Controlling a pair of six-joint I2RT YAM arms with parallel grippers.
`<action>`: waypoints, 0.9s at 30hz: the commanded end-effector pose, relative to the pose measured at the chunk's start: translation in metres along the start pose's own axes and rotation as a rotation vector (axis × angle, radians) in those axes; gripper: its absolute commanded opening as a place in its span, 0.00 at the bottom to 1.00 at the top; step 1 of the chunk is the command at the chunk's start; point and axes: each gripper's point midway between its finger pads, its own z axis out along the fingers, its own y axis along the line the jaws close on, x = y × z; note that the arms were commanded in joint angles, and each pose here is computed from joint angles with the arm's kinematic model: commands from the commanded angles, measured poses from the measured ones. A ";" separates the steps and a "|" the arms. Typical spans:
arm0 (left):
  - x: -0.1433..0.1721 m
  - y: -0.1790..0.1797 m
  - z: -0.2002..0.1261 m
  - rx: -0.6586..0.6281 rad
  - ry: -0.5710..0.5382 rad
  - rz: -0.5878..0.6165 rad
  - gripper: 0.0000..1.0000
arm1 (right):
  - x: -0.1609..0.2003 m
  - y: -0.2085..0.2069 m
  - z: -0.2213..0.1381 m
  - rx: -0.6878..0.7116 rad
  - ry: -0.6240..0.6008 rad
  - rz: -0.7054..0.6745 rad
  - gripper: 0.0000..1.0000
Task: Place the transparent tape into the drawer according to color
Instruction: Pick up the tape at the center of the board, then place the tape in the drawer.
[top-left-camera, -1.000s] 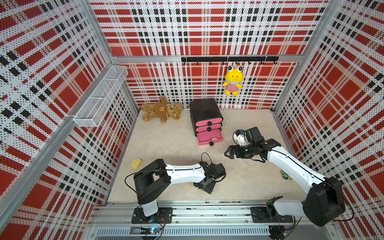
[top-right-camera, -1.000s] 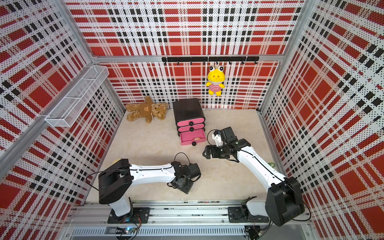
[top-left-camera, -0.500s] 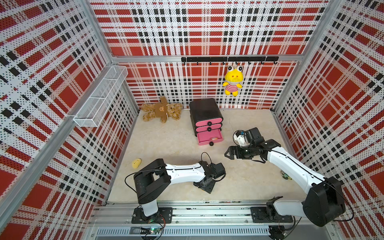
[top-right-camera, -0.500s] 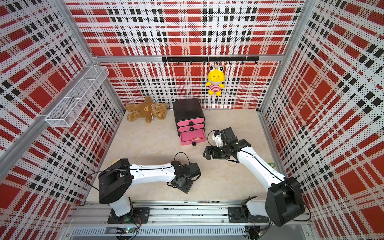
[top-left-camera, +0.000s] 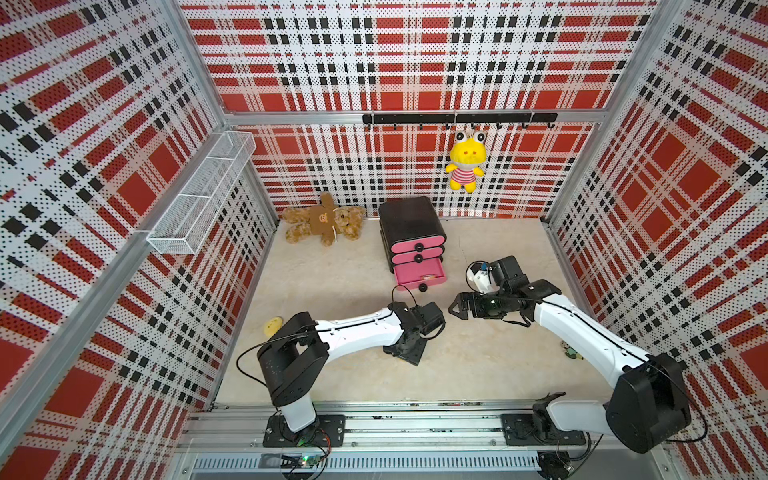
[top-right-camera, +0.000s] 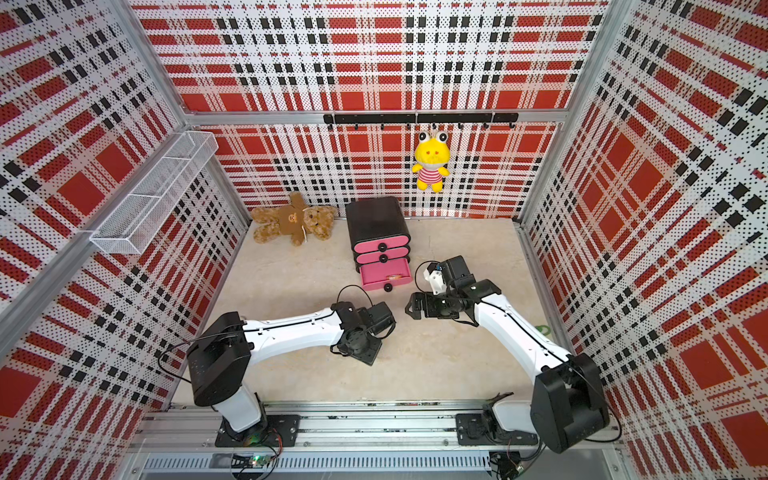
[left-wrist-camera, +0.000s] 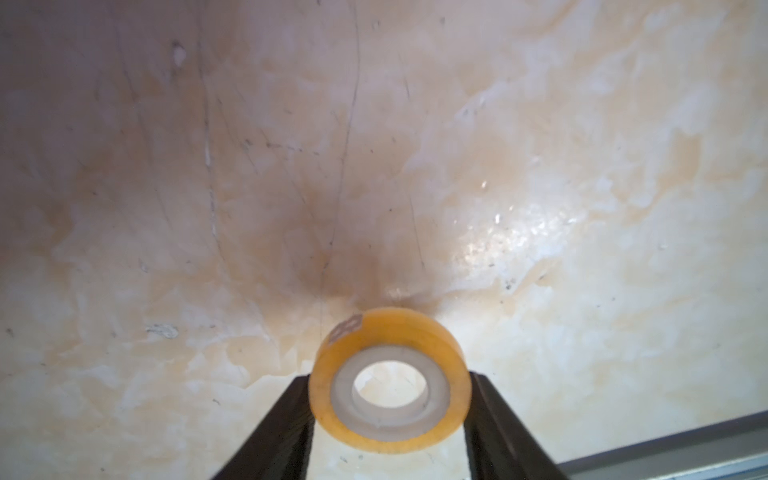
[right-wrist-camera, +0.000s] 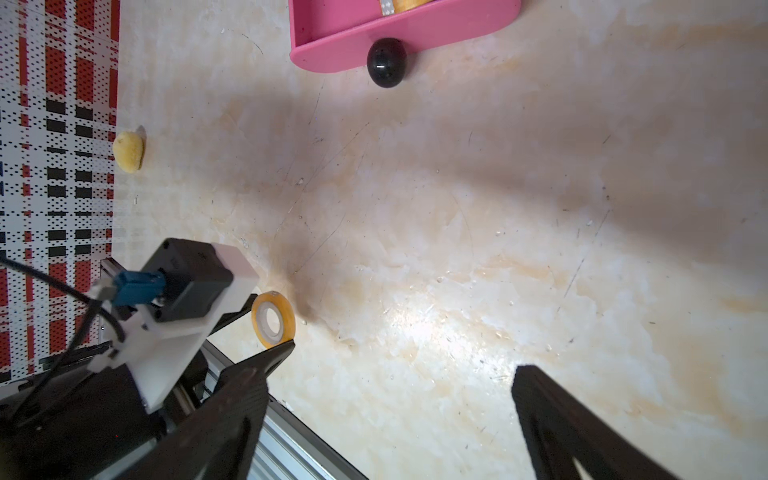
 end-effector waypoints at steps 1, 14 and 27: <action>-0.015 0.011 -0.017 -0.013 -0.039 0.006 0.00 | -0.001 -0.003 -0.002 -0.003 -0.018 0.005 1.00; -0.107 0.059 -0.061 -0.052 -0.206 -0.079 0.00 | 0.004 -0.012 0.006 0.010 -0.015 0.034 1.00; -0.205 0.064 -0.067 -0.054 -0.351 -0.099 0.00 | 0.003 -0.017 0.007 0.012 -0.021 0.053 1.00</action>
